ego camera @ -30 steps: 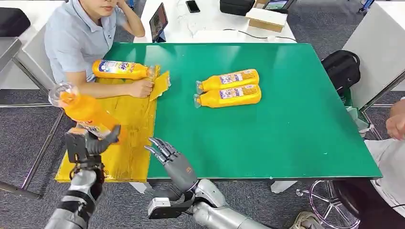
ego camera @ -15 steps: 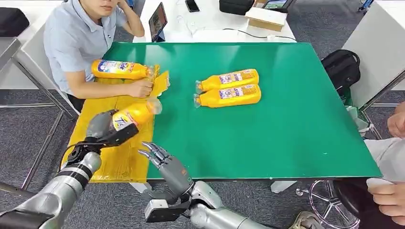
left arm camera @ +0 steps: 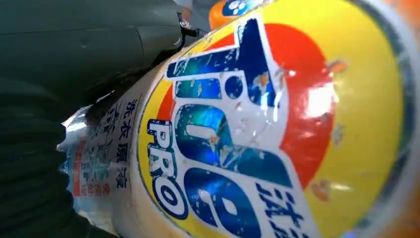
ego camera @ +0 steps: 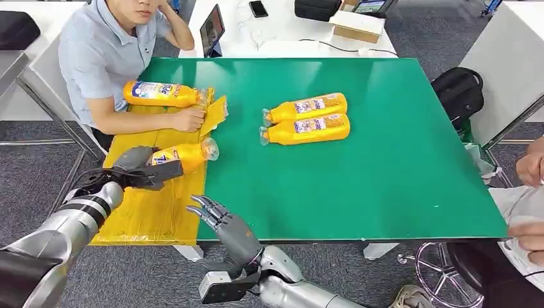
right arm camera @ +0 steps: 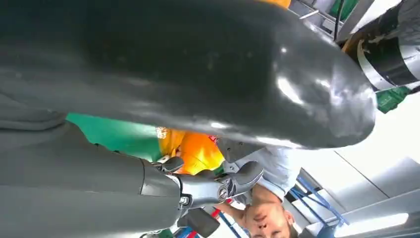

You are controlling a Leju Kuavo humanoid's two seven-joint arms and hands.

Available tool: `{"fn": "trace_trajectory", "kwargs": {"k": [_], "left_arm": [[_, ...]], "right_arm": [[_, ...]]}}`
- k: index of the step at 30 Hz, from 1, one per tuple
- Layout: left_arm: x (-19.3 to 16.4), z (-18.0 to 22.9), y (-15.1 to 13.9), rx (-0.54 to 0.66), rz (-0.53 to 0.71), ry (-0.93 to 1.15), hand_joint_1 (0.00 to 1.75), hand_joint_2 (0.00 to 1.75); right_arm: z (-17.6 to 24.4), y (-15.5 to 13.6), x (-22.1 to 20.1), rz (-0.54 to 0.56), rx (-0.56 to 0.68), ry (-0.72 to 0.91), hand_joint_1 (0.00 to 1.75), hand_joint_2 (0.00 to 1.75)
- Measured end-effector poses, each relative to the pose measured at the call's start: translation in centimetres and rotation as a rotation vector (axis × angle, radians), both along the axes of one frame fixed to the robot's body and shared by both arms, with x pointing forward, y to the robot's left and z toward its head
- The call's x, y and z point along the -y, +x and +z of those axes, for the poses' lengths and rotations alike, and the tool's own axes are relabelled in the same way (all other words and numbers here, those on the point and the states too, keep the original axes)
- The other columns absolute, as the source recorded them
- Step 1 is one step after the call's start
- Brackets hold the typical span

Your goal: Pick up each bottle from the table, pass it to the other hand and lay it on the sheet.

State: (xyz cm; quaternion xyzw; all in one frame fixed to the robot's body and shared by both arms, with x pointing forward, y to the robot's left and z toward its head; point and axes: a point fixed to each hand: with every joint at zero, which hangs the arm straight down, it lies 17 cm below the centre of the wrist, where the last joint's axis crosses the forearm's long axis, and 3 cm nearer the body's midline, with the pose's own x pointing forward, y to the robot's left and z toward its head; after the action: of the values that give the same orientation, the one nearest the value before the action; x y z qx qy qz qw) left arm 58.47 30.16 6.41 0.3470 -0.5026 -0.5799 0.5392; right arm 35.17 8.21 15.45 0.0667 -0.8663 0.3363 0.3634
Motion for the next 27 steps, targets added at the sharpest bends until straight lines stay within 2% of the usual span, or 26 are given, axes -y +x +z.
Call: {"fn": "trace_trajectory", "kwargs": {"k": [1, 2, 3, 4, 5, 6, 10, 13, 16, 20, 23, 24, 27], "left_arm": [[0.0, 0.0, 0.0, -0.001, 0.001, 0.000, 1.24, 1.75], [-0.1, 0.1, 0.1, -0.002, 0.003, 0.001, 1.22, 1.75], [-0.1, 0.1, 0.1, -0.004, 0.004, 0.002, 0.54, 1.75], [-0.2, 0.1, 0.1, -0.004, 0.004, 0.002, 0.24, 1.75], [-0.1, 0.1, 0.1, -0.008, -0.001, 0.005, 0.16, 1.75], [-0.1, 0.1, 0.1, -0.018, -0.018, 0.016, 0.00, 1.75], [-0.1, 0.9, 0.4, -0.074, -0.094, 0.066, 0.00, 1.75], [0.9, 2.1, 0.7, -0.081, -0.132, 0.010, 0.00, 1.75], [2.8, 3.6, 0.8, -0.034, -0.197, -0.081, 0.00, 1.75], [3.5, 4.7, 1.0, 0.007, -0.221, -0.119, 0.00, 1.75], [4.8, 6.4, 0.8, 0.086, -0.253, -0.266, 0.00, 1.75], [5.0, 6.7, 0.5, 0.101, -0.260, -0.310, 0.00, 1.75], [5.5, 5.8, -0.5, 0.104, -0.278, -0.363, 0.00, 1.75]], "right_arm": [[0.0, 0.0, 0.0, 0.001, 0.000, 0.002, 0.00, 0.00], [0.0, -0.1, 0.0, 0.000, 0.000, 0.002, 0.00, 0.00], [0.0, -0.1, 0.0, 0.002, -0.001, 0.002, 0.00, 0.00], [0.0, -0.1, 0.0, 0.004, -0.002, 0.002, 0.00, 0.00], [0.0, -0.2, 0.0, 0.006, -0.003, 0.003, 0.00, 0.00], [0.1, -0.2, 0.0, 0.010, -0.004, 0.004, 0.00, 0.00], [0.1, -0.4, -0.2, 0.022, -0.012, 0.008, 0.00, 0.00], [0.1, -0.5, -0.2, 0.025, -0.017, 0.011, 0.00, 0.00], [0.3, -0.5, -0.2, 0.027, -0.015, 0.019, 0.00, 0.00], [0.6, -0.5, -0.2, 0.025, -0.013, 0.025, 0.00, 0.00], [1.1, -0.3, 0.2, 0.009, 0.002, 0.038, 0.00, 0.00], [1.2, -0.2, 0.3, 0.006, 0.004, 0.043, 0.00, 1.75], [1.7, -0.2, 0.5, 0.004, 0.012, 0.055, 0.00, 1.75]]}}
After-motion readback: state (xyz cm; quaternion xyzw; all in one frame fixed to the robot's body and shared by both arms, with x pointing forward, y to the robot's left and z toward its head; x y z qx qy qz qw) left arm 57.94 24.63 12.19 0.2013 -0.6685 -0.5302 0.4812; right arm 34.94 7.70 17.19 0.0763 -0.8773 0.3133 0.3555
